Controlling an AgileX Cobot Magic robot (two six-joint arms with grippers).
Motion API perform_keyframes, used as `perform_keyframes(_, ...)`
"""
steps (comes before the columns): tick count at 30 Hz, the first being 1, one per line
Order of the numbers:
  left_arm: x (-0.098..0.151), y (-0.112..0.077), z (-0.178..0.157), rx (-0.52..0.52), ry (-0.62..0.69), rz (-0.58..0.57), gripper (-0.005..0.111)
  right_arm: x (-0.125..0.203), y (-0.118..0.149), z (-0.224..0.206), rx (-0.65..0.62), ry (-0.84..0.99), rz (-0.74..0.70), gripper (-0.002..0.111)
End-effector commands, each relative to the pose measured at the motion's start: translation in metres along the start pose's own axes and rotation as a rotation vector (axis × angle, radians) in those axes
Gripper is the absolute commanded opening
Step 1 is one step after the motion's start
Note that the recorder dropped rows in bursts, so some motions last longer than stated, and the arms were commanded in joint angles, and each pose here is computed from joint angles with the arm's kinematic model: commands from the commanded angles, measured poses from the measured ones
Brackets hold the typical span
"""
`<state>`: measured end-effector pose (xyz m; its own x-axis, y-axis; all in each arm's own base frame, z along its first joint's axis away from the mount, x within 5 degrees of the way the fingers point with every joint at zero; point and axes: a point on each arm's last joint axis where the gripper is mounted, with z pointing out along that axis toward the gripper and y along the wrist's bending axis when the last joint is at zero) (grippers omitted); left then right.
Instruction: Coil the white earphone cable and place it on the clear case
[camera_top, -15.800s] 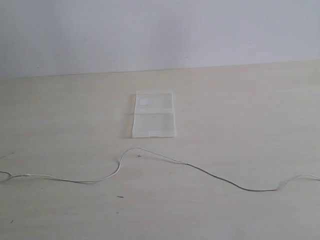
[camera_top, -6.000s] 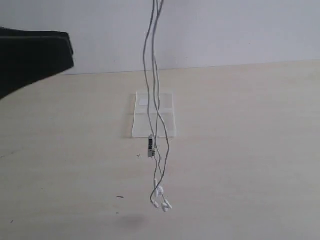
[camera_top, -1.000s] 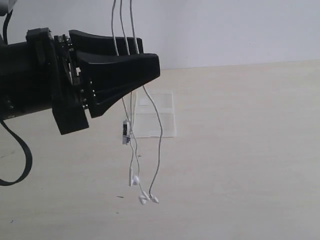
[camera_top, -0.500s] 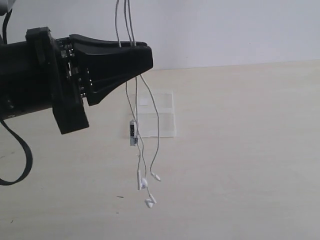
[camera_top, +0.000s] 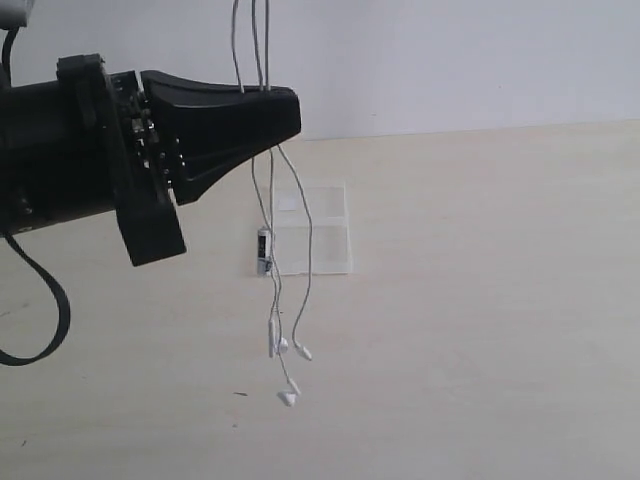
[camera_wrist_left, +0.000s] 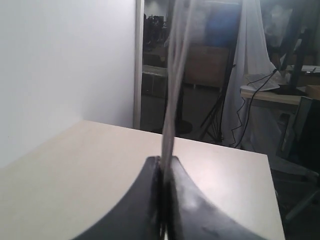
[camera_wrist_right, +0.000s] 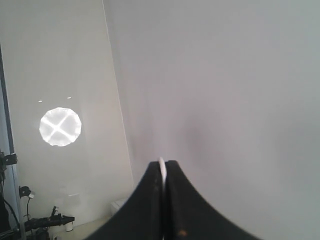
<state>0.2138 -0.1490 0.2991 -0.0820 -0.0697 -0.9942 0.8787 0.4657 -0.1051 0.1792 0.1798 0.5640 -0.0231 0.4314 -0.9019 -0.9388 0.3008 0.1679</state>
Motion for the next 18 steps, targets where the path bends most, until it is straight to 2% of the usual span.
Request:
perform_keyframes(1, 0.001, 0.002, -0.001, -0.034, 0.028, 0.008, 0.000, -0.003, 0.006, -0.007, 0.033, 0.058, 0.017, 0.000)
perform_keyframes(7, -0.001, 0.005, -0.006, -0.101, 0.063, 0.037, 0.000, 0.001, 0.008, -0.016, 0.092, 0.171, 0.022, 0.000)
perform_keyframes(12, -0.002, 0.006, -0.010, -0.151, 0.093, 0.060, 0.000, 0.005, 0.012, -0.024, 0.129, 0.279, 0.084, 0.000)
perform_keyframes(18, -0.007, 0.002, -0.018, -0.179, 0.124, 0.104, 0.000, 0.009, 0.010, -0.042, 0.272, 0.423, 0.027, 0.000)
